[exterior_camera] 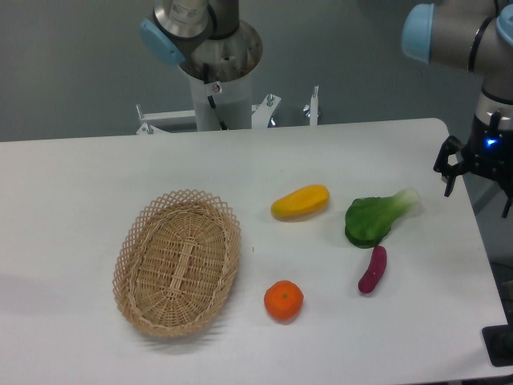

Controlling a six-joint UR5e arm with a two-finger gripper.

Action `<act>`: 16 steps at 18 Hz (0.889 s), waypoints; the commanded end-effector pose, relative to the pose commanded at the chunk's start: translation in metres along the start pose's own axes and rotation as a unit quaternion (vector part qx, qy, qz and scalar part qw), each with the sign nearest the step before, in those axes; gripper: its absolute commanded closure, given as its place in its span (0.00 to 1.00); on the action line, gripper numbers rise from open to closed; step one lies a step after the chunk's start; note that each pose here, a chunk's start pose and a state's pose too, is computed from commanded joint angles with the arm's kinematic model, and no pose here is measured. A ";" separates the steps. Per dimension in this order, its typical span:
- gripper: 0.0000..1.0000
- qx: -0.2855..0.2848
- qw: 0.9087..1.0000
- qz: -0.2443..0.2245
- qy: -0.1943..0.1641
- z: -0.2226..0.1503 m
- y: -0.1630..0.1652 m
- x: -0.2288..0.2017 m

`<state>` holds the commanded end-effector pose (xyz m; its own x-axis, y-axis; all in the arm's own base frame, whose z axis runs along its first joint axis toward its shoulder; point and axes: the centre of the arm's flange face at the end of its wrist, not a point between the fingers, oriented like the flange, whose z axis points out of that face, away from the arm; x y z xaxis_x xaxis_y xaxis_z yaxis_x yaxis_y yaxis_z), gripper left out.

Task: Pick up the sweet potato from the table
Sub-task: 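Move the open gripper toward the purple sweet potato beside the bok choy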

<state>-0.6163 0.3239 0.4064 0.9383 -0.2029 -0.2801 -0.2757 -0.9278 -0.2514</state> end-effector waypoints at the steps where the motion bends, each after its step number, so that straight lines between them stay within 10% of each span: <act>1: 0.00 0.000 1.000 0.000 0.000 0.001 -0.002 0.001; 16: 0.00 0.000 0.999 -0.041 0.030 0.025 -0.012 0.023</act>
<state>-0.5966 0.3385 0.3794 0.9688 -0.1439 -0.2018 -0.1963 -0.9424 -0.2707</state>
